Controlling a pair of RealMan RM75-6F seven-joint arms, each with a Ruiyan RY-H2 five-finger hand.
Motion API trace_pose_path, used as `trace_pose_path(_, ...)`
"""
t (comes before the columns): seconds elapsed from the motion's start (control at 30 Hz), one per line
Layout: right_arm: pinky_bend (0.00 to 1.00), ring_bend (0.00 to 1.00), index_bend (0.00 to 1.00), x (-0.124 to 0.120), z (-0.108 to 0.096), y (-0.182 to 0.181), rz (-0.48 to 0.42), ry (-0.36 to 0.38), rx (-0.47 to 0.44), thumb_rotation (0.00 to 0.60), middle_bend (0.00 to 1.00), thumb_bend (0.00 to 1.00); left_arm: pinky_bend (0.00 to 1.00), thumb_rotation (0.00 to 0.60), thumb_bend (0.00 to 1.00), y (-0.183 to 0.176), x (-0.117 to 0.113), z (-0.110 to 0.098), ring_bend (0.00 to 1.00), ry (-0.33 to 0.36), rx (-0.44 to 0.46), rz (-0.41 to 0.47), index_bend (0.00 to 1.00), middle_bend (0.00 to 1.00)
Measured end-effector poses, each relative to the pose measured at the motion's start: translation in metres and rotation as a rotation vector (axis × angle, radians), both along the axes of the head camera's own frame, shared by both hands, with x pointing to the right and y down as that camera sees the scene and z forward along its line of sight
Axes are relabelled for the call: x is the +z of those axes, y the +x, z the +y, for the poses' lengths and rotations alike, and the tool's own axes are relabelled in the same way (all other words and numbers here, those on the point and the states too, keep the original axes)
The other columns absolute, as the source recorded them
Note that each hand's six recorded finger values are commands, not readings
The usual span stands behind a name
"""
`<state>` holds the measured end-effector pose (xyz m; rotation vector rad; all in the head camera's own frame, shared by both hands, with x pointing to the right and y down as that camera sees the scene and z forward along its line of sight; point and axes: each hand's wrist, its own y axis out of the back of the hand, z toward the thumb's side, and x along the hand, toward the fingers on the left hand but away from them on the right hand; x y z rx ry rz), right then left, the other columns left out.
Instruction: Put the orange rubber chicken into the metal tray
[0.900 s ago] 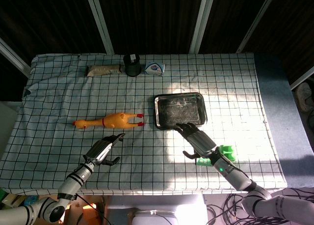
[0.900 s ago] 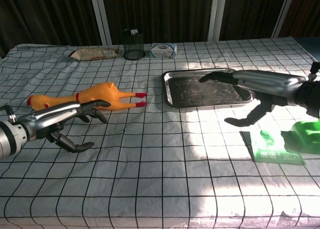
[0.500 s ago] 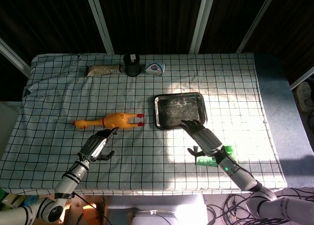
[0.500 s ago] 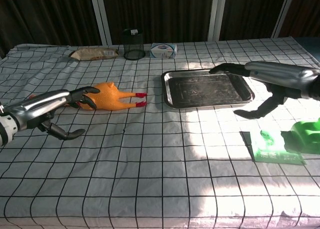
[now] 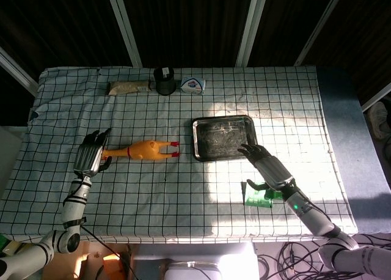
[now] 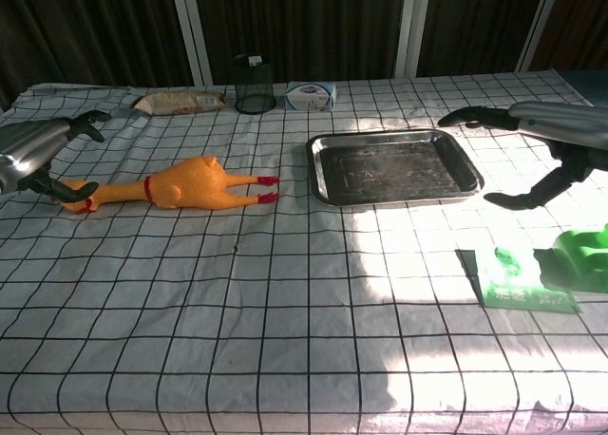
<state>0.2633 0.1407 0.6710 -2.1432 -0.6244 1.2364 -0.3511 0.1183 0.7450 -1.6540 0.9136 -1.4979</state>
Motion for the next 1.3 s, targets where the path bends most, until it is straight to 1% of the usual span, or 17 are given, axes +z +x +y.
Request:
trace_pose_path(0.13,0.00,0.00,0.00,0.001,-0.001,0.001,0.005,-0.004,0.003,0.600,0.00,0.30,0.17,0.600,0.37,0.005,0.015,0.000,0.10,-0.044,-0.016,0.014,0.17,0.21)
trace_pose_path(0.37,0.00,0.00,0.00,0.001,-0.001,0.002,0.011,-0.007,0.007,0.600,0.00,0.30,0.17,0.600,0.36,0.020,0.027,0.005,0.10,-0.060,0.008,0.024,0.23,0.22)
trace_pose_path(0.47,0.00,0.00,0.00,0.002,0.000,0.004,0.017,-0.014,0.007,0.600,0.00,0.30,0.17,0.600,0.36,0.020,0.032,0.006,0.12,-0.078,0.013,0.010,0.31,0.23)
trace_pose_path(0.53,0.00,0.00,0.00,0.002,0.001,0.005,0.022,-0.016,0.006,0.600,0.00,0.30,0.16,0.600,0.36,0.019,0.036,0.006,0.12,-0.088,0.020,-0.008,0.39,0.24)
trace_pose_path(0.6,0.00,0.00,0.00,0.003,0.001,0.006,0.029,-0.019,0.007,0.600,0.00,0.30,0.16,0.600,0.36,0.019,0.038,0.005,0.13,-0.088,0.023,-0.019,0.45,0.26)
trace_pose_path(0.83,0.00,0.00,0.00,0.004,0.001,0.009,0.042,-0.031,0.019,0.600,0.00,0.30,0.16,0.600,0.40,0.026,0.044,0.004,0.16,-0.092,0.034,-0.025,0.56,0.30)
trace_pose_path(0.93,0.00,0.00,0.00,0.004,0.001,0.009,0.043,-0.031,0.019,0.600,0.00,0.30,0.17,0.600,0.44,0.027,0.044,0.004,0.19,-0.089,0.038,-0.027,0.61,0.33)
trace_pose_path(1.0,0.00,0.00,0.00,0.004,0.001,0.010,0.046,-0.030,0.018,0.600,0.00,0.30,0.17,0.600,0.53,0.027,0.042,0.003,0.21,-0.076,0.044,-0.030,0.64,0.38)
trace_pose_path(1.1,0.00,0.00,0.00,0.004,0.001,0.011,0.049,-0.030,0.025,0.600,0.00,0.30,0.17,0.600,0.64,0.028,0.034,0.000,0.23,-0.032,0.039,-0.016,0.63,0.45)
trace_pose_path(1.17,0.00,0.00,0.00,0.004,0.001,0.010,0.049,-0.029,0.024,0.600,0.00,0.30,0.17,0.600,0.67,0.032,0.027,0.000,0.26,-0.002,0.034,0.018,0.64,0.51)
trace_pose_path(1.2,0.00,0.00,0.00,0.004,0.001,0.010,0.048,-0.030,0.023,0.600,0.00,0.30,0.18,0.600,0.68,0.035,0.023,0.000,0.28,0.004,0.036,0.039,0.63,0.55)
trace_pose_path(1.23,0.00,0.00,0.00,0.003,0.001,0.009,0.047,-0.030,0.023,0.600,0.00,0.30,0.18,0.600,0.68,0.037,0.020,0.000,0.29,0.006,0.041,0.053,0.63,0.56)
trace_pose_path(1.3,0.00,0.00,0.00,0.003,0.002,0.007,0.042,-0.032,0.022,0.600,0.00,0.30,0.22,0.600,0.69,0.040,0.013,0.000,0.35,0.013,0.065,0.073,0.63,0.61)
